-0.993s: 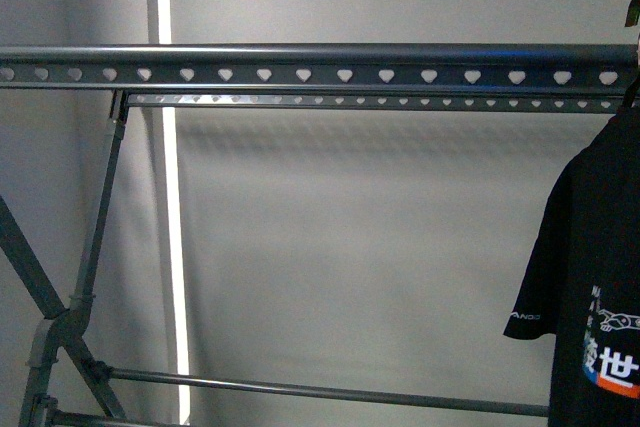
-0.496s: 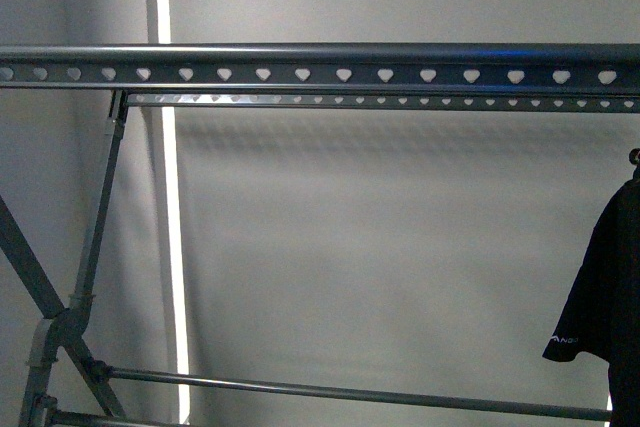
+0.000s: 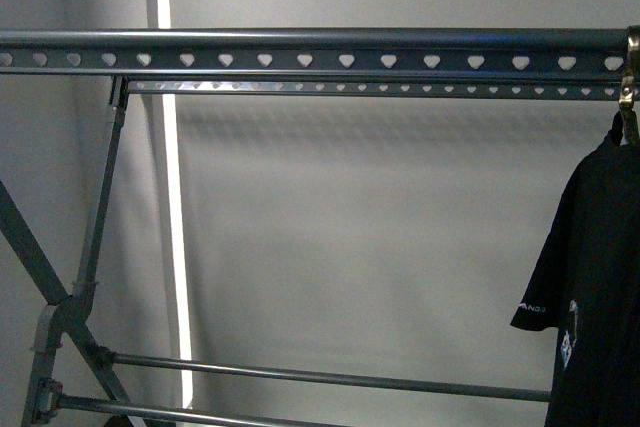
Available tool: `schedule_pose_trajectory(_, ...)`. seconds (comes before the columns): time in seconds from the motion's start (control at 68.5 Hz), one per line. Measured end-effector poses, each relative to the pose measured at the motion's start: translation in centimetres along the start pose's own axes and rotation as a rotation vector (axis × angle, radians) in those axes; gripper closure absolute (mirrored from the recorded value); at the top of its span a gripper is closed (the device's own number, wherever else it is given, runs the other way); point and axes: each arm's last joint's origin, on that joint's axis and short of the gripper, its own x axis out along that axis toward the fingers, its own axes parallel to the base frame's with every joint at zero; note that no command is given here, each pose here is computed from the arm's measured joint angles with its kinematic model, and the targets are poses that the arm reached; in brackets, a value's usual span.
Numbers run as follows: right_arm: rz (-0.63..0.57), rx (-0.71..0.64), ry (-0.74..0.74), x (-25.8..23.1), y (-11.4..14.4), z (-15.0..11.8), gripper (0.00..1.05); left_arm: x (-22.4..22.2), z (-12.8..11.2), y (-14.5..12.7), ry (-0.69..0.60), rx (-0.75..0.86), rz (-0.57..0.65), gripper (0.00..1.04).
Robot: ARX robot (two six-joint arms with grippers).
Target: Hang clothes on hanger
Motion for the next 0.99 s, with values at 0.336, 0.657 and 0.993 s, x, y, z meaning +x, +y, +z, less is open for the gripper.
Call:
schedule_pose_trajectory(0.336,0.114,-0.914,-0.358,-15.4,3.0,-19.2,0.07,-1.3,-0.3,0.0,0.008,-0.004,0.001,1.01)
schedule_pose_trajectory(0.657,-0.096,-0.388,-0.298,-17.7,1.4,-22.2,0.34,-1.3,-0.3,0.0,0.007,-0.006,0.002,1.01)
schedule_pose_trajectory(0.993,-0.088,-0.361,-0.301,-17.7,1.5,-22.2,0.95,-1.3,-0.3,0.0,0.006,-0.007,0.000,1.01)
